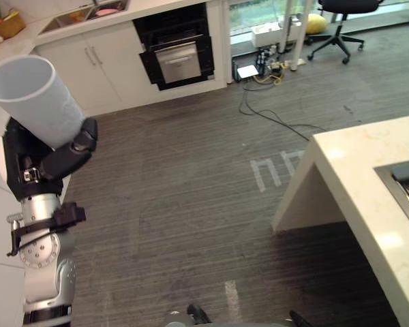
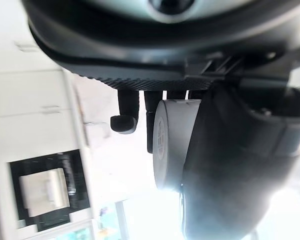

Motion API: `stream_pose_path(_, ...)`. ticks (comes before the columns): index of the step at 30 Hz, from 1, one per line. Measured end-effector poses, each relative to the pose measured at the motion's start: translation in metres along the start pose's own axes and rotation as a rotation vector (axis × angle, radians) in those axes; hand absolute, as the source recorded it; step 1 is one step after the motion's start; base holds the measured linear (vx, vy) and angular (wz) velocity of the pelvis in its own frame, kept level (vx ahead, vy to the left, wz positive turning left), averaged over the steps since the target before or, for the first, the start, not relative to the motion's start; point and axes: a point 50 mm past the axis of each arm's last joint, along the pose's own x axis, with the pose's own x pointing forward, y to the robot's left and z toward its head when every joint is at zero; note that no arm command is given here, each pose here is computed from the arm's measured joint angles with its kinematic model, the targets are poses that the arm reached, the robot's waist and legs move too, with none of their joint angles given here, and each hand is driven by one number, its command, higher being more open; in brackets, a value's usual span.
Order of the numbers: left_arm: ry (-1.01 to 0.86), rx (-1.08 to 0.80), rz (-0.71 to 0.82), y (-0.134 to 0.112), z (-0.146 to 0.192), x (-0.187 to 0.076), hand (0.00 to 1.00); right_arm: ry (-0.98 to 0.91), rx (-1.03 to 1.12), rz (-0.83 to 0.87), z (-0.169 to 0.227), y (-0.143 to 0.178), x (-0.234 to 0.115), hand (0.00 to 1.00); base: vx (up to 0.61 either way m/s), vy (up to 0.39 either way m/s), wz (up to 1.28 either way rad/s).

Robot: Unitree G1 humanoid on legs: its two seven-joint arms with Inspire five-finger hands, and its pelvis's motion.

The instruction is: Walk over to the sink, pick up the cup, carry it to the dishwasher, place the cup inside the dishwasher, then close the dishwasher door

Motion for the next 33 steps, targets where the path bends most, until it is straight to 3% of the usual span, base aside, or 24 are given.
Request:
stream_pose_path(6, 0.113, -0.134, -0.18, -0.037, -0.025, -0.023, 0.0, -0.008, 0.015, 0.028, -0.001, 0.007, 0.0, 1.0, 0.14, 0.1, 1.98)
stream_pose_path(14, 0.175, -0.217, -0.274, -0.056, -0.036, -0.028, 0.0, 0.003, 0.105, 0.106, 0.002, 0.035, 0.008, 1.0, 0.21, -0.109, 1.23)
stream_pose_path(20, 0.158, -0.259, -0.377, -0.079, -0.032, -0.017, 0.0, 0.024, 0.142, 0.17, 0.011, 0.055, 0.014, 1.0, 0.17, -0.175, -0.52)
stream_pose_path(26, 0.108, -0.28, -0.425, -0.091, -0.026, 0.0, 0.0, 0.013, 0.227, 0.126, 0.011, 0.037, 0.011, 1.0, 0.07, -0.035, -0.46)
stream_pose_path(28, 0.107, -0.28, -0.424, -0.091, -0.027, 0.002, 0.0, 0.004, 0.258, 0.133, 0.013, 0.037, 0.011, 1.0, 0.03, 0.007, -0.04)
stream_pose_path(29, 0.197, -0.238, -0.322, -0.075, -0.053, 0.003, 0.0, 0.025, 0.217, 0.177, 0.006, 0.036, 0.009, 1.0, 0.0, 0.0, 0.0)
stream_pose_path(33, 0.197, -0.238, -0.322, -0.075, -0.053, 0.002, 0.0, 0.026, 0.217, 0.176, 0.006, 0.035, 0.008, 1.0, 0.0, 0.0, -0.01)
